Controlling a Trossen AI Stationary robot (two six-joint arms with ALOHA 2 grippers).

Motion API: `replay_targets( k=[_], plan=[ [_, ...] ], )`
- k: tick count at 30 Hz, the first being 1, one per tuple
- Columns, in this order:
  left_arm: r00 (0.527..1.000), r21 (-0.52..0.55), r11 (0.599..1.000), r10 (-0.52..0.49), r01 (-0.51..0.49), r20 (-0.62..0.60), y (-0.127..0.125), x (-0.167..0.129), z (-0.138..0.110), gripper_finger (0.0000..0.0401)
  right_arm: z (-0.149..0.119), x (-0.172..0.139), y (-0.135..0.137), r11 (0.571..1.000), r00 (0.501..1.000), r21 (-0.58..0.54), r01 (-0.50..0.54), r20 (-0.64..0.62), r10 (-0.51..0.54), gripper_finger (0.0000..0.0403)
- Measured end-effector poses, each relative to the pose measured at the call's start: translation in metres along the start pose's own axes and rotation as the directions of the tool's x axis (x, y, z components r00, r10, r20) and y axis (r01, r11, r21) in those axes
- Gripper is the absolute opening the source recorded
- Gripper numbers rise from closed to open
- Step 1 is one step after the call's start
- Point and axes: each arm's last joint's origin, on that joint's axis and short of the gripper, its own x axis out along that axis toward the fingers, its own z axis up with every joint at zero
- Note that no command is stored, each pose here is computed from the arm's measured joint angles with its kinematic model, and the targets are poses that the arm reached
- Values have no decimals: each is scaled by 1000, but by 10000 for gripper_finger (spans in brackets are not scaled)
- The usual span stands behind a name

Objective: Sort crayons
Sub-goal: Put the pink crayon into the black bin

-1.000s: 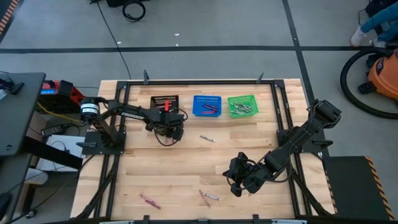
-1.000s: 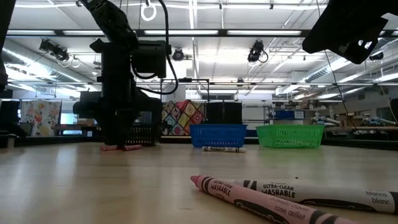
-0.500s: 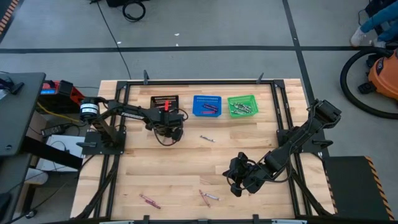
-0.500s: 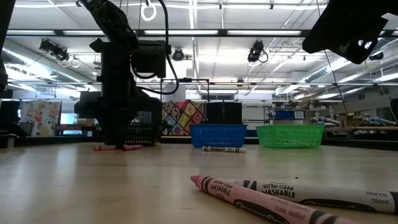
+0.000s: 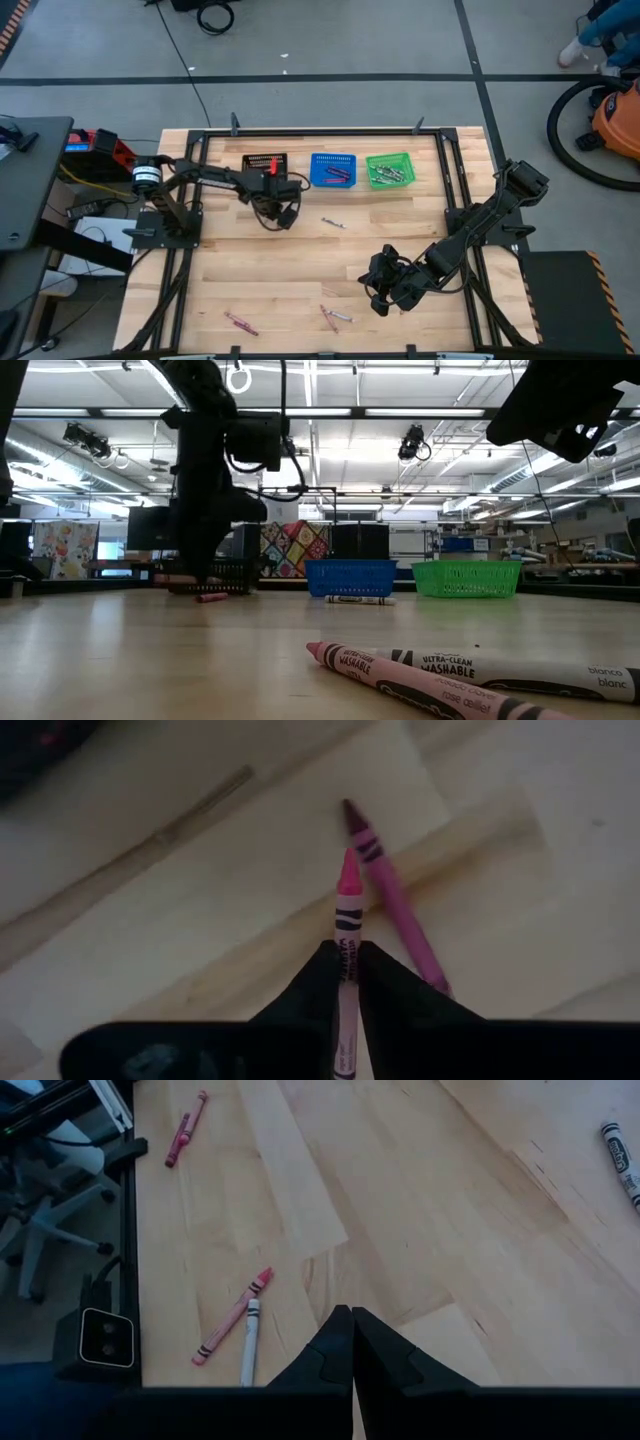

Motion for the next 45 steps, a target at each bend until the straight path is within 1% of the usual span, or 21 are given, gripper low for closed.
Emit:
replay_targets(
  k=[2,4,9,17,21,27,33,38,45],
  plan=[
    [1000,28,1000,13,-13,-6,-1,-6,1,32,0,0,0,1000,1000,0,0,0,0,10],
    [999,54,997,52,-51,-15,2,-10,2,32,0,0,0,1000,1000,-1,0,0,0,10],
    [995,80,992,98,-97,-13,6,-25,13,32,0,0,0,1000,1000,-6,0,0,0,10],
    [996,150,986,74,-79,41,15,-47,43,32,0,0,0,1000,1000,-8,0,0,0,10],
    [996,189,979,71,-79,51,26,-52,57,32,0,0,0,1000,1000,-8,1,-1,-1,10],
    [995,231,968,86,-94,44,49,-51,74,32,0,0,0,1000,1000,-10,3,-2,-3,10],
    [995,348,932,94,-103,44,68,-51,86,32,0,0,0,1000,1000,-9,4,-2,-4,10],
    [994,421,901,86,-104,62,77,-49,93,32,0,0,-1,1000,1000,-6,7,4,-7,10],
    [994,477,873,76,-106,83,83,-48,98,32,0,0,0,1000,1000,4,5,6,-5,10]
  ],
)
